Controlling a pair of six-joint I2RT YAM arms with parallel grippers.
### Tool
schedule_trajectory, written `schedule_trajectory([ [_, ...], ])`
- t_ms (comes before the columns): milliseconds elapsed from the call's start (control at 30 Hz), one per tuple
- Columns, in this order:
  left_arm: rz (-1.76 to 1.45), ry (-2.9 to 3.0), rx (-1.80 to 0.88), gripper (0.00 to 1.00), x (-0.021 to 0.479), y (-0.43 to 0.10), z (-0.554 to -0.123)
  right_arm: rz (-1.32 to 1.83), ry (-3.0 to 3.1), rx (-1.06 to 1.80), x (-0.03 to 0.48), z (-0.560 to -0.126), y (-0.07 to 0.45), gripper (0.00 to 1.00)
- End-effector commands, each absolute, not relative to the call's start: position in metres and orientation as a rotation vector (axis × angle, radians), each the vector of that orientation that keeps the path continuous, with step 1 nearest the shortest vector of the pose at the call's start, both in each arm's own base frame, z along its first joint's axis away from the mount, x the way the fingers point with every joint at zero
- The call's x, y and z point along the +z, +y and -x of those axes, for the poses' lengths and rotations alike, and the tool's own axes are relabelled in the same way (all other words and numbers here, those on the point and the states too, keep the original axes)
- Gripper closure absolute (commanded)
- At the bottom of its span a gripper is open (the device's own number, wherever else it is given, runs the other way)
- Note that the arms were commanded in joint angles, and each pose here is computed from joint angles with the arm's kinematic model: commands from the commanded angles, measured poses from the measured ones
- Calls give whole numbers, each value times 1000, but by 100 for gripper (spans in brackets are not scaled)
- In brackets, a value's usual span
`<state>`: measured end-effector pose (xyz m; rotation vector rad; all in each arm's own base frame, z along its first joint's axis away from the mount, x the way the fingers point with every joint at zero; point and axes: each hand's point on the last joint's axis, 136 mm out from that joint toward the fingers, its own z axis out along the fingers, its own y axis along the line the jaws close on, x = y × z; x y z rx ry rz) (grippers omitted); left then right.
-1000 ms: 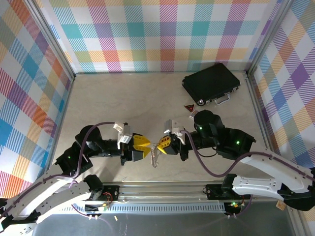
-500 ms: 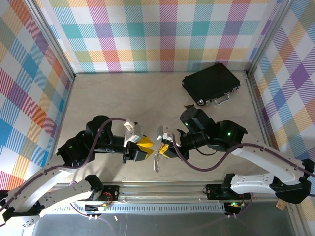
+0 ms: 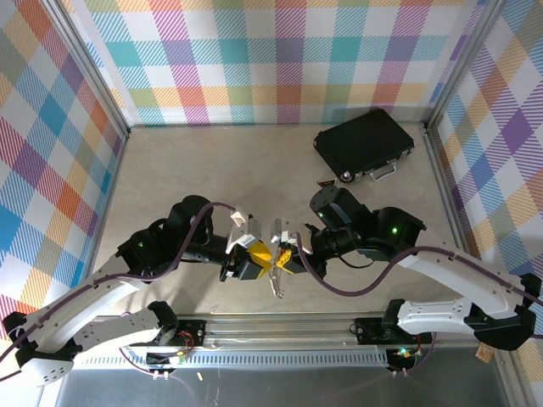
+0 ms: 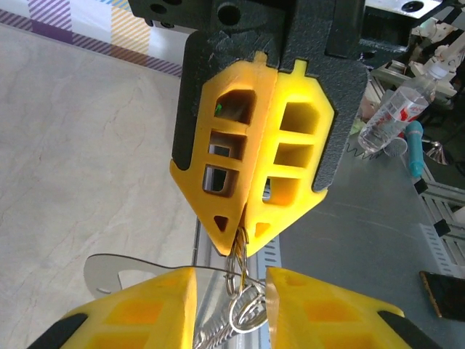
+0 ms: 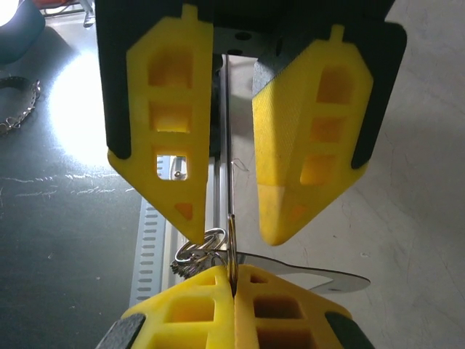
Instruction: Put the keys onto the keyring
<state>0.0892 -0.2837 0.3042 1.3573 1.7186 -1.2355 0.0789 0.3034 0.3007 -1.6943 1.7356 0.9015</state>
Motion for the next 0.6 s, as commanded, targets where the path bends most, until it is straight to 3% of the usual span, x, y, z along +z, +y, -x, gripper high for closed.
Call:
schedule_trajectory([
  [0,-1381,1626,-1243,76,322,-286,-85,1703,1662,958,312,-73,311,100],
  [300,-1375,1598,-1258,99,327,-288,-84,1706,1660,970,313,-71,314,100],
  [567,-1311,1529,-1307,100,340,-285,-80,1635,1648,961,319,-76,315,98],
])
